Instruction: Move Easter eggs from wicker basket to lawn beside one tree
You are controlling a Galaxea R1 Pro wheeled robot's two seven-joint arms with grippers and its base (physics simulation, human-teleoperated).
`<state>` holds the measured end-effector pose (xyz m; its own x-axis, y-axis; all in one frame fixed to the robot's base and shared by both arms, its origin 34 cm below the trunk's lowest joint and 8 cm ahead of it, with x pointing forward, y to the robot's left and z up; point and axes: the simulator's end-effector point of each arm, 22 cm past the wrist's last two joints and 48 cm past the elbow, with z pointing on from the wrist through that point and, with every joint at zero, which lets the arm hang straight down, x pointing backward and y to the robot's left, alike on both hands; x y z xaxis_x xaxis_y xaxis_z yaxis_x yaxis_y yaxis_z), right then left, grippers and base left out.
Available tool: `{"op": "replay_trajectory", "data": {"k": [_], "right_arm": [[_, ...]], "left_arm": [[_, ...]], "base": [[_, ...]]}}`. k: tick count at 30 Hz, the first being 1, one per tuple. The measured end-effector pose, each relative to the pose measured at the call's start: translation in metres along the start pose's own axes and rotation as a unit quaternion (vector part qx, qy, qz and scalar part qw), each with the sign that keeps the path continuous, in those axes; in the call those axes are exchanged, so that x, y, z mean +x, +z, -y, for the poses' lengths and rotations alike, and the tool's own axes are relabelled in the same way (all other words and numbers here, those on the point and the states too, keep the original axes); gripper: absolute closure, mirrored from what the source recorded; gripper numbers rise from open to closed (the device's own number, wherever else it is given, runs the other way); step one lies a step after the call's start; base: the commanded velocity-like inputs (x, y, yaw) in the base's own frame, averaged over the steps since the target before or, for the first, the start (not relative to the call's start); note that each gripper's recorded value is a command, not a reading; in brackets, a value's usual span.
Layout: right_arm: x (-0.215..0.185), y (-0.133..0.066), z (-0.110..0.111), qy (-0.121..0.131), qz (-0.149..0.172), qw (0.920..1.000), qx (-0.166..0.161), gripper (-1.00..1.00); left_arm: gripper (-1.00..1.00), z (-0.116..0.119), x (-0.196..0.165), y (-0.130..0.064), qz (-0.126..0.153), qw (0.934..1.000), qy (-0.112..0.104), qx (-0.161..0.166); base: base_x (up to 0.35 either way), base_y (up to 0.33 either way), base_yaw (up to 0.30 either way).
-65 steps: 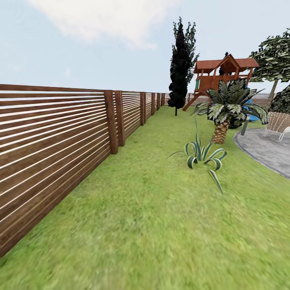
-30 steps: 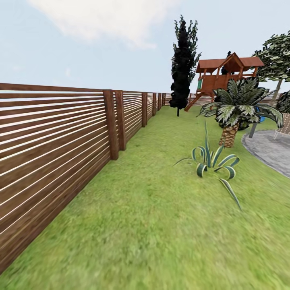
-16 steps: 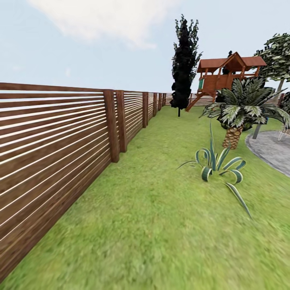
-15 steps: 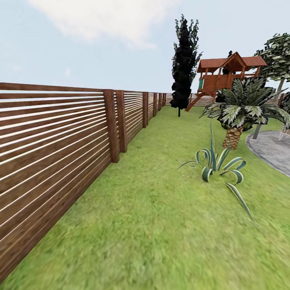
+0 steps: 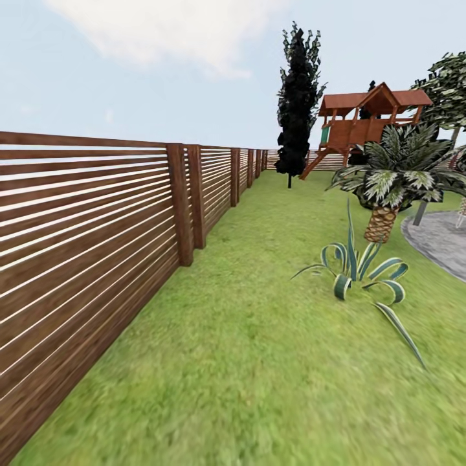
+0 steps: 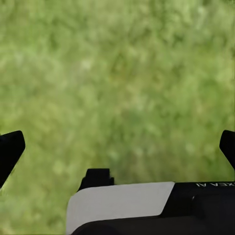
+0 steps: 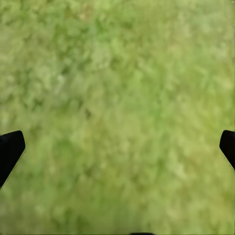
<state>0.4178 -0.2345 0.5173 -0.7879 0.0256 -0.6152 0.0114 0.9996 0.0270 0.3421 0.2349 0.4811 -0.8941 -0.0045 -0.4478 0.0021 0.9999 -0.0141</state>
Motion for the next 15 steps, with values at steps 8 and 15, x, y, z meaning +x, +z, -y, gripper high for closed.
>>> {"op": "replay_trajectory", "data": {"k": [8,15], "right_arm": [[-0.002,0.0,0.023,-0.013,0.002,0.9998,0.012,-1.0],[-0.003,0.0,0.026,-0.016,0.003,0.9998,0.013,-1.0]], "left_arm": [[-1.0,-0.006,-0.002,0.0,0.002,1.0,0.001,-0.004],[-1.0,-0.006,-0.007,0.0,0.015,0.9999,0.002,-0.004]], "base": [[0.334,0.097,0.0],[0.334,0.033,-0.062]]}}
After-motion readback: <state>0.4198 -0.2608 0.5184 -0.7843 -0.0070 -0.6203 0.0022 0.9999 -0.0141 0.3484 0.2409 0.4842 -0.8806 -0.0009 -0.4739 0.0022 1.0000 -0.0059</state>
